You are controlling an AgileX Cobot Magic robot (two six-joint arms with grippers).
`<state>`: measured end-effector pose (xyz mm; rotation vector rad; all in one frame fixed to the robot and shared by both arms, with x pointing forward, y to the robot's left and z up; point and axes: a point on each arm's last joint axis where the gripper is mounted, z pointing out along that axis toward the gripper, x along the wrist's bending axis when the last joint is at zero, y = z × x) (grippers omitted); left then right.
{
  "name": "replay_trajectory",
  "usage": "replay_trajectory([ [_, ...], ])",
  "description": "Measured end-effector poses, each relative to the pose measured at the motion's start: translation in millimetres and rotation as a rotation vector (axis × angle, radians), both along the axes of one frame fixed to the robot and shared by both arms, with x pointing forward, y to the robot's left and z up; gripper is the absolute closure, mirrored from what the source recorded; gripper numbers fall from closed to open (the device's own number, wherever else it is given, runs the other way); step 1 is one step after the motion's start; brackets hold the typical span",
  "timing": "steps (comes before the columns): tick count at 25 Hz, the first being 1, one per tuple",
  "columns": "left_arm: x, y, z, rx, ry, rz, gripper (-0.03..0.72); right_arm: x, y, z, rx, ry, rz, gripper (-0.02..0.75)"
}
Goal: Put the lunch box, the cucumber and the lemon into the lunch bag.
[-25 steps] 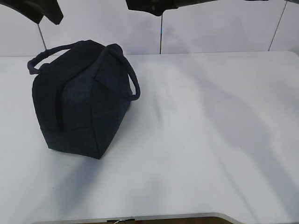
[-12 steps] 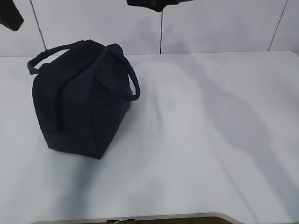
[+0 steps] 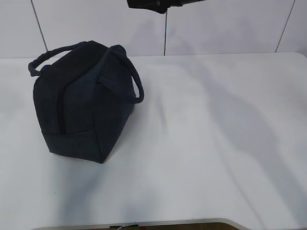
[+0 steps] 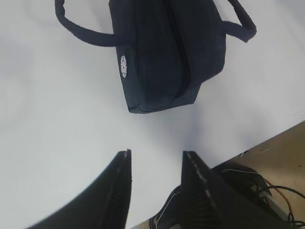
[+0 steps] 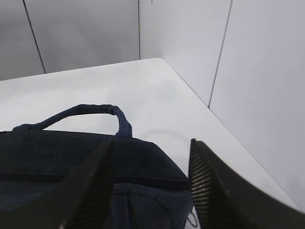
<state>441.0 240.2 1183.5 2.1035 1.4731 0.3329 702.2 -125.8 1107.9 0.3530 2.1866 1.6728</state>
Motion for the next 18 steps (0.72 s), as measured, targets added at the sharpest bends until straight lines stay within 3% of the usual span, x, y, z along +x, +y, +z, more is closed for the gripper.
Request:
replay_trajectory([
  [11,-93,21,-3,-0.026,-0.141,0.002,0.444,-2,1,0,0.004,0.017,0.021,0.330],
  [18,-149,34,-23,-0.050,-0.259,0.008,0.445,-2,1,0,0.005,0.019,0.023,0.331],
])
